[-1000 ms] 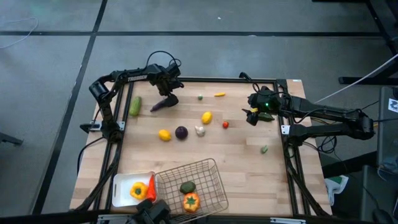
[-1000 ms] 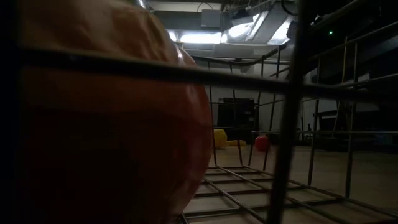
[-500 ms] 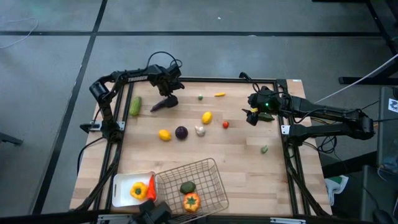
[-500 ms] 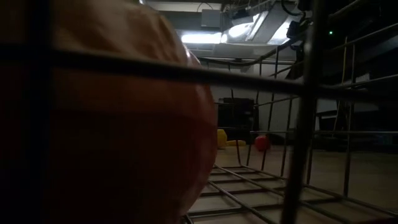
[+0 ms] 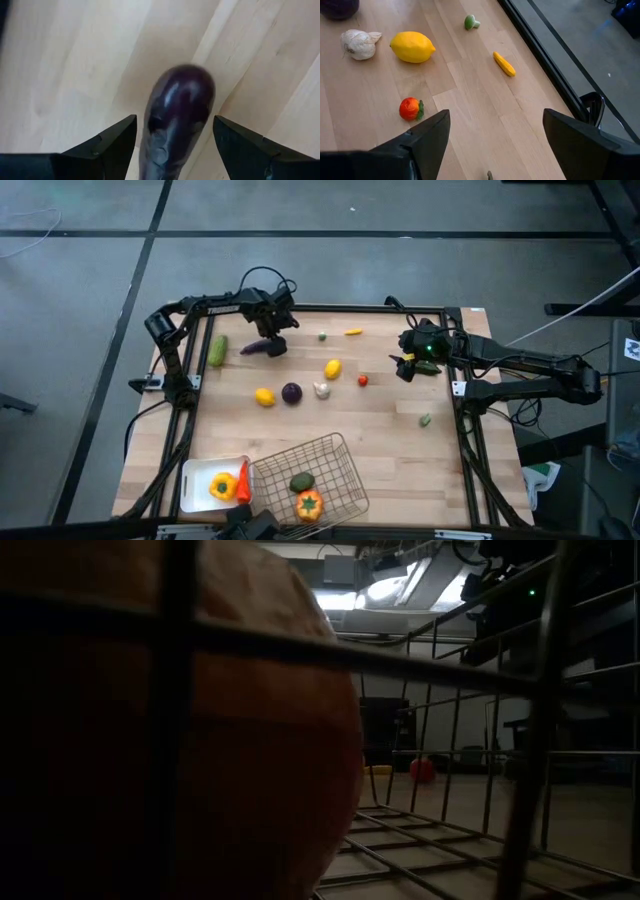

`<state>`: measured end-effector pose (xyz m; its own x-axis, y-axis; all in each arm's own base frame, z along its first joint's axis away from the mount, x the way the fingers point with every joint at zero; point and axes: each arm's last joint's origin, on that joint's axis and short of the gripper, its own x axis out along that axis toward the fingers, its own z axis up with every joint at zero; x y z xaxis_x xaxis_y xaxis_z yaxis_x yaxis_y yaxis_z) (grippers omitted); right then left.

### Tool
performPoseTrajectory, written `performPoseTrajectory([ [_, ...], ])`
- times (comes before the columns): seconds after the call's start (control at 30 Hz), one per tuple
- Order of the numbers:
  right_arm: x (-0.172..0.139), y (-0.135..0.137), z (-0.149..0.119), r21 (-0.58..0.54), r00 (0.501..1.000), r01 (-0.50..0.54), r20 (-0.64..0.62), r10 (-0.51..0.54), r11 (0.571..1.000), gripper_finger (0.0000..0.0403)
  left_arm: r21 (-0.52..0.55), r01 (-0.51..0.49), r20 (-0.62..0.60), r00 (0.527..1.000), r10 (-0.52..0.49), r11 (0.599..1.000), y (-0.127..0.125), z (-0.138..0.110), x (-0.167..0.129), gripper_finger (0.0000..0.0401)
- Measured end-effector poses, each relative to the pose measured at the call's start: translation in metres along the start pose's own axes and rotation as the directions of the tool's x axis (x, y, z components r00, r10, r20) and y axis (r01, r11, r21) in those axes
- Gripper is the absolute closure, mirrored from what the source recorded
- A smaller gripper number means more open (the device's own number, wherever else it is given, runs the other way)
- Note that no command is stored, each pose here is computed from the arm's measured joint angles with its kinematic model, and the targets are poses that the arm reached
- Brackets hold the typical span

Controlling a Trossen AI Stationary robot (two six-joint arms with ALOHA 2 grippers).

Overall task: Sort produce into baskets
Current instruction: Put the black eggplant into the white bin

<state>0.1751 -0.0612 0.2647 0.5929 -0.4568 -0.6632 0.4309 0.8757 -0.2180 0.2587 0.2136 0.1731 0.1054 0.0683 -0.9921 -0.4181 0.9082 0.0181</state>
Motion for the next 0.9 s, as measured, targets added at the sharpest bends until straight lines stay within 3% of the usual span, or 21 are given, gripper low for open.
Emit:
performPoseTrajectory([
  [0.2, 0.000, 0.000, 0.000, 0.000, 1.000, 0.000, 0.000, 0.000, 1.000, 0.0088, 0.000, 0.010, -0.043, 0.999, -0.010, 1.000, -0.003, -0.011, 0.012, 0.0172],
  [0.57, 0.000, 0.000, 0.000, -0.001, 1.000, 0.000, 0.000, 0.000, 1.000, 0.0088, 0.034, 0.000, -0.004, 1.000, 0.000, 0.999, -0.001, -0.006, 0.010, 0.0236],
  [0.9, 0.000, 0.000, 0.000, 0.000, 1.000, 0.000, 0.000, 0.000, 1.000, 0.0088, 0.040, 0.001, -0.009, 1.000, -0.001, 0.999, -0.001, 0.014, -0.035, 0.0225],
])
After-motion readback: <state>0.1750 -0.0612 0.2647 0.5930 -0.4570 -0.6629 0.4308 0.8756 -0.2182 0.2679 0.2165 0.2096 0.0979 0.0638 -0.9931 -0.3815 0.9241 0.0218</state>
